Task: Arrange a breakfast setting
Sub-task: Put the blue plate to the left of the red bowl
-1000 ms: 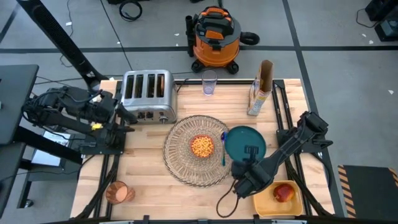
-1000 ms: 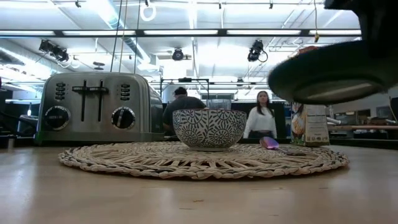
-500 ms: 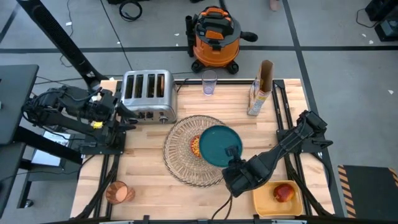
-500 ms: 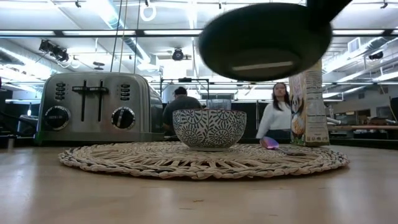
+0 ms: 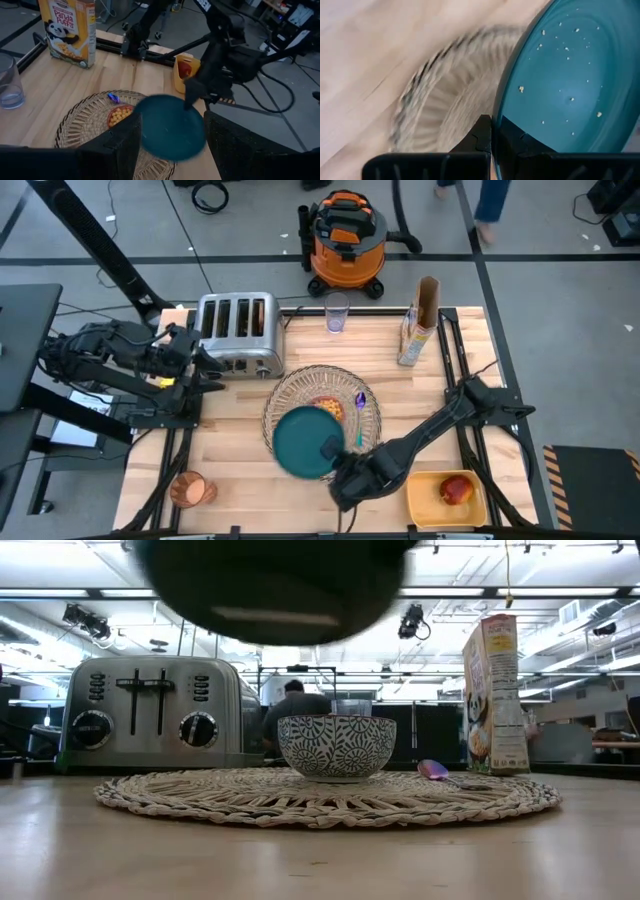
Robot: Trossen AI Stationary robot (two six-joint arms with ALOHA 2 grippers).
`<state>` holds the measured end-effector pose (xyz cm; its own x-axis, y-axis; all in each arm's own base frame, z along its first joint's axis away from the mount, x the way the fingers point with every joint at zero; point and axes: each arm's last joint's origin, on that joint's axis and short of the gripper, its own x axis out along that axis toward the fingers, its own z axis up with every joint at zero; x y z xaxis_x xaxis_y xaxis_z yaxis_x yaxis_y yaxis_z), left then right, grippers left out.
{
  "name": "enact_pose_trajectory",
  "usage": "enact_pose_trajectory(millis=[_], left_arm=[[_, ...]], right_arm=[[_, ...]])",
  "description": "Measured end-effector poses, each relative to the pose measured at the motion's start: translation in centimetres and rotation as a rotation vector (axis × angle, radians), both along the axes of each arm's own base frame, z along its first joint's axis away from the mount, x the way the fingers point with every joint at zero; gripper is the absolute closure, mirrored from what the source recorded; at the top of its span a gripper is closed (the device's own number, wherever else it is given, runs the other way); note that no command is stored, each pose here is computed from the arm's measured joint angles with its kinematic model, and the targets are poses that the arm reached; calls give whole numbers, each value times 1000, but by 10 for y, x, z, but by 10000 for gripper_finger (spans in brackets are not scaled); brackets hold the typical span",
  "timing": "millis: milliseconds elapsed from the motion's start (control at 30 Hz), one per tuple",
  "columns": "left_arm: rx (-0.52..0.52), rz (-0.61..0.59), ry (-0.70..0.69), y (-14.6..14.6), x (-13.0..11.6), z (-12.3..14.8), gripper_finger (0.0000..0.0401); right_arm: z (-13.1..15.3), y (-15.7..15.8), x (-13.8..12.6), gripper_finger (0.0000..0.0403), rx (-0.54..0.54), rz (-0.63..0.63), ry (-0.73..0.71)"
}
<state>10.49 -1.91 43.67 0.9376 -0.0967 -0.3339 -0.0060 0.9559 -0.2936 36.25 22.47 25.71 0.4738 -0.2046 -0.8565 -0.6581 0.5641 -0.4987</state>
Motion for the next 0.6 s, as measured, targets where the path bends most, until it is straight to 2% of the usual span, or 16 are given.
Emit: enact_pose_trajectory(millis=[100,200,300,467,600], left_arm=[[0,0,0,0,0,0,184],[0,0,-1,0,0,0,184],[-1,0,-9,0,0,1,184],[-3,-2,-26,0,1,2,184],[-11,1,-40,0,2,4,184]], right_arm=[[-1,11,17,391,1,107,-29],[-7,19,32,391,46,209,-27],[-16,21,46,391,93,248,-38],[-38,13,67,391,69,338,-49],[-57,-1,83,391,70,335,-23]])
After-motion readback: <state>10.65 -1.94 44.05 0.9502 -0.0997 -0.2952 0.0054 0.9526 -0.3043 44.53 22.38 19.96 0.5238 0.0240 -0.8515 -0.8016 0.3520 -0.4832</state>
